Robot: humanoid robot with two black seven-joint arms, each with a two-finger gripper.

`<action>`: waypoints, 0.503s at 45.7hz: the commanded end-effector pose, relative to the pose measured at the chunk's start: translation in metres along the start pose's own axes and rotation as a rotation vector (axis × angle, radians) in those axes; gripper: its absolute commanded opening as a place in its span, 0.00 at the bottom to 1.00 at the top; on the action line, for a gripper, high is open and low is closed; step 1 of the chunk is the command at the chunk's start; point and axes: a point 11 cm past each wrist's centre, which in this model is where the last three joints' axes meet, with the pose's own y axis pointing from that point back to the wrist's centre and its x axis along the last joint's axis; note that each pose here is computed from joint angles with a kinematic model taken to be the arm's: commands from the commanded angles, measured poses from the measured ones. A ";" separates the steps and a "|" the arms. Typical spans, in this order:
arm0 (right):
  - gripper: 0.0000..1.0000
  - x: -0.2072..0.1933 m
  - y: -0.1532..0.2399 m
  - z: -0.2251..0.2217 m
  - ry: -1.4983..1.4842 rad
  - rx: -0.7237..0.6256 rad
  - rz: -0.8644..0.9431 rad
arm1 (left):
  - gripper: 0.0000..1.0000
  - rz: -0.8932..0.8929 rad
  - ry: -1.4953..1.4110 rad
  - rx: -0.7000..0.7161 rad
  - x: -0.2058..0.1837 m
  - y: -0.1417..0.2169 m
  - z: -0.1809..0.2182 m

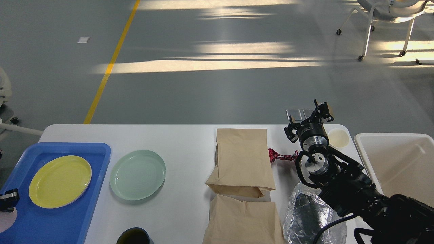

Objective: Tidy desktop
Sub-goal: 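Carry the pink cup to the table corner nearest the robot, then open the left gripper and raise the left arm away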

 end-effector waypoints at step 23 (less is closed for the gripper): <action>1.00 0.000 0.000 0.000 -0.001 0.001 0.002 | 0.07 -0.022 0.019 0.019 -0.016 -0.010 -0.013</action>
